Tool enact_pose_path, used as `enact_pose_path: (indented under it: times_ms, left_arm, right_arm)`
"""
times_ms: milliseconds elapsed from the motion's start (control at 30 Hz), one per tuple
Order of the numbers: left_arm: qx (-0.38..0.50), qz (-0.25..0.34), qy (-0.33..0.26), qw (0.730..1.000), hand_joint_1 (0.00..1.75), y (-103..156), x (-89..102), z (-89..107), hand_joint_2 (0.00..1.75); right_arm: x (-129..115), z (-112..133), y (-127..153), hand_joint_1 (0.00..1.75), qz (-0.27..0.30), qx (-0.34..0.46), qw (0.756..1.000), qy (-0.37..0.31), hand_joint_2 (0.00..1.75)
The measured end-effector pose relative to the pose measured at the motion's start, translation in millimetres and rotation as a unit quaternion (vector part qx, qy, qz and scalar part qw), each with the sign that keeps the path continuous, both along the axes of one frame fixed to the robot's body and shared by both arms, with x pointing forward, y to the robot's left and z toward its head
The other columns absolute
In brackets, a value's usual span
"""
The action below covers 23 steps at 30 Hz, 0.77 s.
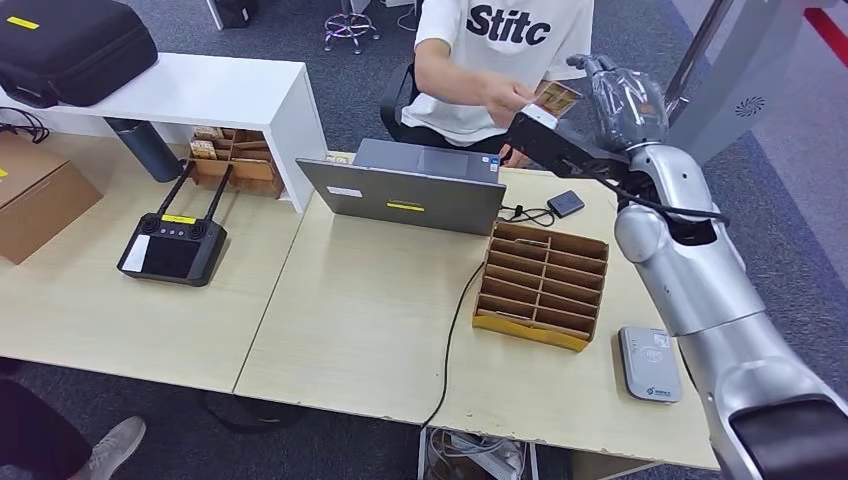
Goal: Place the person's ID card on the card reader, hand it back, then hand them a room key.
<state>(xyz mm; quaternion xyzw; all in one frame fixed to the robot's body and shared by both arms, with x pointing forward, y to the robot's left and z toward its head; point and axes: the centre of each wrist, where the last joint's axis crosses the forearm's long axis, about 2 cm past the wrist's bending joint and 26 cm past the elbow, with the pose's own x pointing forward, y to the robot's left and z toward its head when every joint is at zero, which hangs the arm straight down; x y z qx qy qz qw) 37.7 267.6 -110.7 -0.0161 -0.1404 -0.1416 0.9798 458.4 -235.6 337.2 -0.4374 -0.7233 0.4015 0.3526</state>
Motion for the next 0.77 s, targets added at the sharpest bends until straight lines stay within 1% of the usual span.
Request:
enact_pose_path:
  times_ms: [100,267,400,500,567,767]
  left_arm:
    - [-0.001,0.000,0.001,1.000,0.00,0,-3.8,-0.4,1.75]
    - [-0.002,0.002,0.002,1.000,0.00,0,-10.4,-1.0,1.75]
    - [-0.003,0.007,0.002,1.000,0.00,0,-16.8,-1.5,1.75]
    - [-0.003,0.010,0.001,1.000,0.00,0,-21.1,-1.8,1.75]
    - [-0.004,0.012,0.003,1.000,0.00,0,-23.2,-1.9,1.75]
    - [-0.004,0.017,0.003,1.000,0.00,0,-23.7,-1.9,1.75]
  right_arm:
    - [-9,-2,3,0.00,0.032,0.041,0.999,-0.011,1.75]
    - [-33,-4,9,0.00,0.085,0.098,0.990,-0.051,1.75]
    - [-62,-9,4,0.00,0.127,0.148,0.975,-0.105,1.75]
    - [-85,-14,-5,0.00,0.140,0.163,0.967,-0.139,1.75]
    - [-96,-15,-9,0.00,0.143,0.167,0.963,-0.153,1.75]
    - [-112,-16,-17,0.00,0.147,0.158,0.959,-0.186,1.75]
